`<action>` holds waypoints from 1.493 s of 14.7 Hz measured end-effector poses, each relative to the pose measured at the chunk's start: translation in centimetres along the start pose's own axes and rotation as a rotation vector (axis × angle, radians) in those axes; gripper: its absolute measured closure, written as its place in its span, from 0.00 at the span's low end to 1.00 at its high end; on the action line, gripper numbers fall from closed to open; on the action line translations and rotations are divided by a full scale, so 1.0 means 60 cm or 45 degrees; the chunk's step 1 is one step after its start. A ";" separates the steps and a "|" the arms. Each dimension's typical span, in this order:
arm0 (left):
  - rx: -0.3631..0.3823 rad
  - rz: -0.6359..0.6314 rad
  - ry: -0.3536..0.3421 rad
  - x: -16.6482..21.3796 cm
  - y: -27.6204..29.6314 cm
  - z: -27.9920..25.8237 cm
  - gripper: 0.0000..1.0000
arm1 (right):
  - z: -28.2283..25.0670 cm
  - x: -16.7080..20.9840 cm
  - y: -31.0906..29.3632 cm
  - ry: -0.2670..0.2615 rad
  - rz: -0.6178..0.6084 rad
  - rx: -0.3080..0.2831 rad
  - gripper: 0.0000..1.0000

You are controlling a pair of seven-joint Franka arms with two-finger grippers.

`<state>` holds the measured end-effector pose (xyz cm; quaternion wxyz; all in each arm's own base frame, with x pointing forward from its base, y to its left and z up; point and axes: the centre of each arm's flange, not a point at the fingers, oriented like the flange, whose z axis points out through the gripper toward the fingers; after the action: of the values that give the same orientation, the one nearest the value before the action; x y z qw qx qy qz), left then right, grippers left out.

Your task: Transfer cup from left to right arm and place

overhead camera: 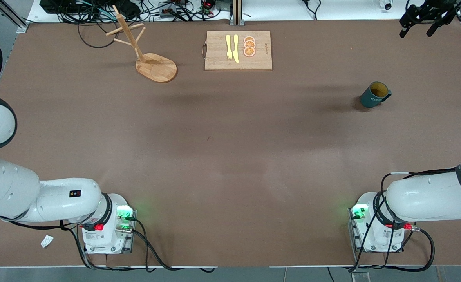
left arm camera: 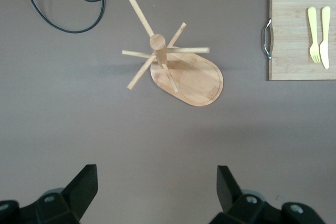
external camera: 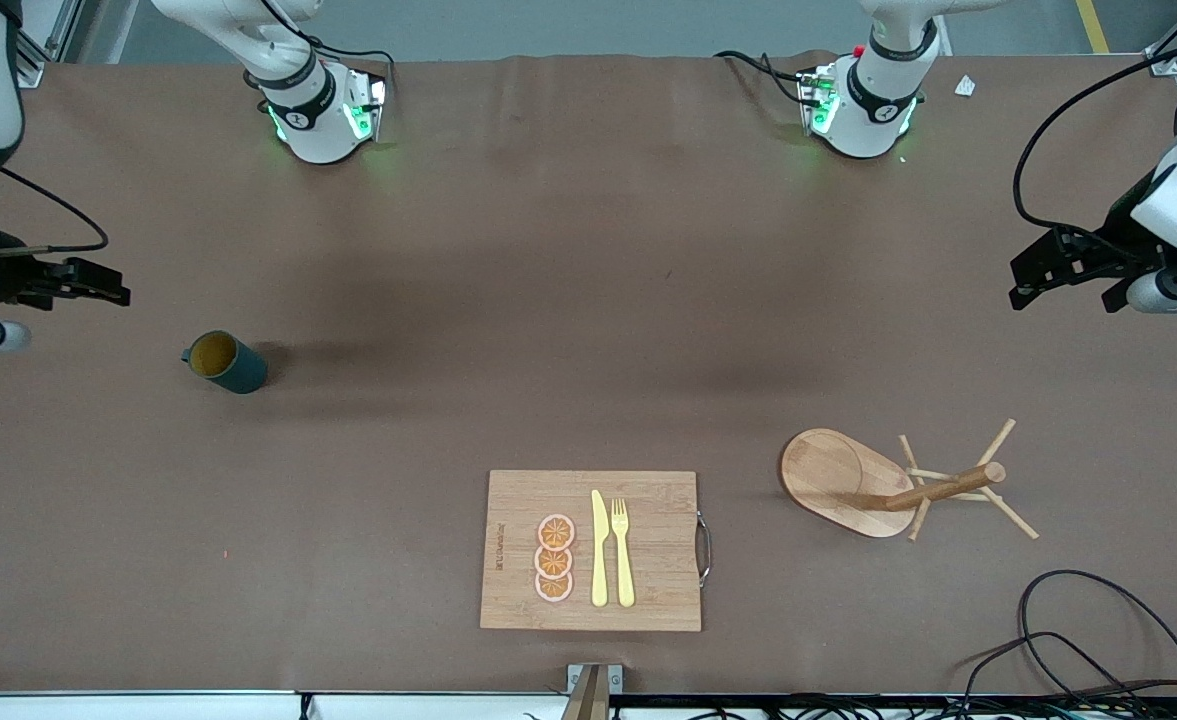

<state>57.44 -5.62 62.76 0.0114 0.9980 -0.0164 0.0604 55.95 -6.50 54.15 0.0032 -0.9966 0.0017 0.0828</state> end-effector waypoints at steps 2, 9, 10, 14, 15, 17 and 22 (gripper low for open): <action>-0.004 0.000 0.012 0.007 -0.001 -0.005 0.00 | -0.038 -0.004 -0.007 0.028 0.044 -0.004 0.00; -0.006 -0.001 0.018 0.012 -0.001 -0.007 0.00 | -0.154 -0.026 -0.008 0.141 0.068 -0.013 0.00; -0.006 -0.001 0.018 0.012 -0.001 -0.007 0.00 | -0.155 -0.028 -0.009 0.129 0.070 -0.012 0.00; -0.006 -0.001 0.019 0.012 -0.001 -0.008 0.00 | -0.147 -0.037 -0.015 0.056 0.067 -0.005 0.00; -0.006 -0.001 0.018 0.012 -0.001 -0.007 0.00 | -0.149 -0.039 -0.016 0.056 0.066 -0.005 0.00; -0.007 -0.001 0.018 0.013 -0.001 -0.007 0.00 | -0.156 -0.049 -0.016 0.054 0.066 -0.003 0.00; -0.007 -0.001 0.016 0.013 -0.002 -0.005 0.00 | -0.186 -0.102 -0.015 0.082 0.067 0.006 0.00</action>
<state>58.20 -5.54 63.17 0.0142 0.9975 -0.0161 0.0667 51.78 -5.68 66.18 0.0034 -0.9983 0.0282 0.0507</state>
